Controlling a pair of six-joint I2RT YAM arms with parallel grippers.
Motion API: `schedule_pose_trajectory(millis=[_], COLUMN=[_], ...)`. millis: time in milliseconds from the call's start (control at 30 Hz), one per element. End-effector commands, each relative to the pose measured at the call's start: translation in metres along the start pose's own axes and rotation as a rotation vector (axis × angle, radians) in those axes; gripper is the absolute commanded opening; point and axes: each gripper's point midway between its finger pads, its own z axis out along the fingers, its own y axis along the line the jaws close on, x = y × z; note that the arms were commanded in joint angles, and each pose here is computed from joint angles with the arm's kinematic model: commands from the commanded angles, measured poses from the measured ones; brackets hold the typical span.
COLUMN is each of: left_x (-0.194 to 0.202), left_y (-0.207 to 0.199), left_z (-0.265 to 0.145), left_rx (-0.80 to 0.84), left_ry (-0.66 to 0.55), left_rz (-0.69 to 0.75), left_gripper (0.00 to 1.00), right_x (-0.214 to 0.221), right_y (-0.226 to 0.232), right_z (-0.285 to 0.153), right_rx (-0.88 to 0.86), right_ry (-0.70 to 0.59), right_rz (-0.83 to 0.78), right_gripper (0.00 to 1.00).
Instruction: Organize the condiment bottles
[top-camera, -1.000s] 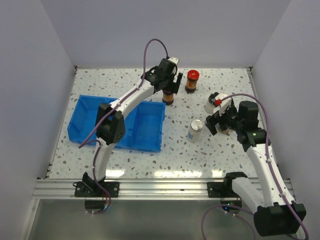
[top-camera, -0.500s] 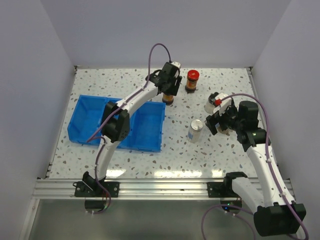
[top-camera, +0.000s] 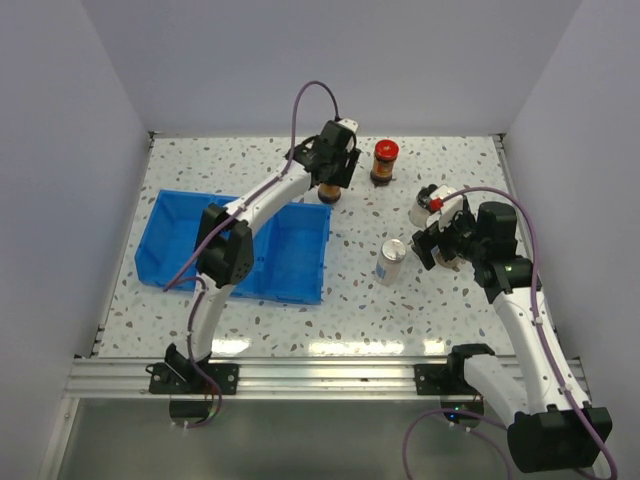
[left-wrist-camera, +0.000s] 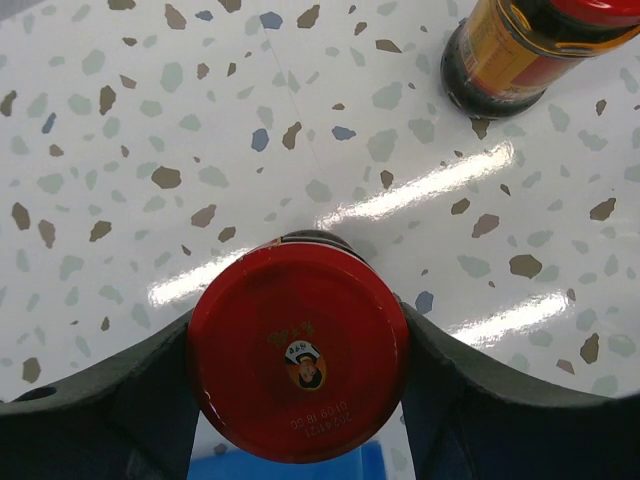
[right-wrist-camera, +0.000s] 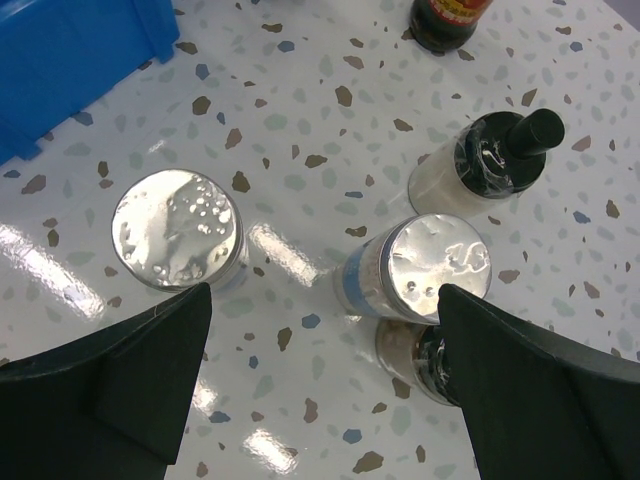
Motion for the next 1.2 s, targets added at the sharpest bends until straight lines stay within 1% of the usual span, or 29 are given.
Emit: schedule_pose_trajectory(millis=[0,33,67,133,167,233,267,300,333,367,400,433,467,533,567,633,667,700,767,833,867,900,933,967,1033,1167], left_x=[-0.128,-0.130,-0.141,-0.136,-0.142,-0.133,-0.138,-0.123,-0.118,-0.122,-0.106,-0.100,-0.100,-0.083,-0.081,-0.064,-0.059,-0.047,-0.034,-0.014,-0.010,0.002,0.008,0.011,0.025,0.042], left_y=[0.036,0.039,0.050,0.059,0.070,0.085,0.095,0.102,0.118,0.130,0.138,0.158,0.169,0.191,0.200,0.217,0.225,0.230,0.246,0.263,0.269,0.274,0.287,0.291,0.303,0.312], left_z=[-0.114,-0.120,-0.139,-0.146,-0.163,-0.169,-0.190,-0.186,-0.191,-0.214,-0.210,-0.216,-0.237,-0.245,-0.264,-0.271,-0.286,-0.284,-0.295,-0.290,-0.294,-0.288,-0.290,-0.291,-0.286,-0.273], left_rx=[-0.044,-0.046,-0.053,-0.062,-0.070,-0.091,-0.098,-0.111,-0.136,-0.142,-0.157,-0.191,-0.208,-0.261,-0.291,-0.348,-0.379,-0.400,-0.452,-0.503,-0.522,-0.542,-0.575,-0.577,-0.603,-0.608], left_ry=[-0.397,-0.410,-0.450,-0.450,-0.476,-0.467,-0.504,-0.476,-0.479,-0.523,-0.497,-0.502,-0.540,-0.531,-0.556,-0.543,-0.562,-0.542,-0.544,-0.503,-0.504,-0.481,-0.478,-0.486,-0.460,-0.421], left_rz=[-0.074,-0.080,-0.096,-0.105,-0.124,-0.141,-0.161,-0.175,-0.200,-0.227,-0.247,-0.274,-0.294,-0.319,-0.333,-0.347,-0.362,-0.364,-0.385,-0.399,-0.410,-0.416,-0.433,-0.443,-0.463,-0.485], left_gripper=[0.00,0.00,0.00,0.00,0.00,0.00,0.00,0.00,0.00,0.00,0.00,0.00,0.00,0.00,0.00,0.00,0.00,0.00,0.00,0.00,0.00,0.00,0.00,0.00,0.00,0.00], right_x=[-0.016,-0.016,-0.016,-0.015,-0.014,-0.014,-0.014,-0.015,-0.015,-0.014,-0.015,-0.015,-0.016,-0.015,-0.015,-0.015,-0.015,-0.015,-0.015,-0.016,-0.015,-0.015,-0.015,-0.015,-0.016,-0.015], right_y=[-0.009,-0.010,-0.009,-0.009,-0.010,-0.010,-0.011,-0.011,-0.010,-0.010,-0.010,-0.010,-0.010,-0.010,-0.010,-0.009,-0.010,-0.010,-0.010,-0.009,-0.009,-0.009,-0.009,-0.009,-0.010,-0.010], right_z=[-0.007,-0.007,-0.007,-0.006,-0.006,-0.006,-0.006,-0.006,-0.006,-0.007,-0.007,-0.007,-0.007,-0.007,-0.006,-0.006,-0.006,-0.007,-0.007,-0.007,-0.007,-0.007,-0.007,-0.007,-0.008,-0.008], right_rx=[0.040,0.042,0.041,0.041,0.042,0.044,0.047,0.047,0.046,0.047,0.046,0.047,0.047,0.043,0.045,0.041,0.043,0.043,0.043,0.041,0.042,0.044,0.041,0.043,0.048,0.049], right_ry=[-0.036,-0.036,-0.036,-0.034,-0.033,-0.029,-0.032,-0.032,-0.033,-0.032,-0.034,-0.035,-0.038,-0.035,-0.034,-0.036,-0.034,-0.035,-0.035,-0.037,-0.036,-0.036,-0.036,-0.035,-0.039,-0.037], right_rz=[-0.033,-0.033,-0.033,-0.033,-0.031,-0.030,-0.032,-0.032,-0.033,-0.032,-0.032,-0.033,-0.034,-0.033,-0.031,-0.032,-0.030,-0.031,-0.031,-0.031,-0.030,-0.031,-0.030,-0.029,-0.032,-0.031], right_gripper=[0.99,0.99,0.99,0.99,0.99,0.98,0.99,0.98,0.99,0.99,0.99,0.99,0.99,0.99,0.99,0.98,0.98,0.99,0.99,0.99,0.99,0.99,0.99,0.98,0.99,0.99])
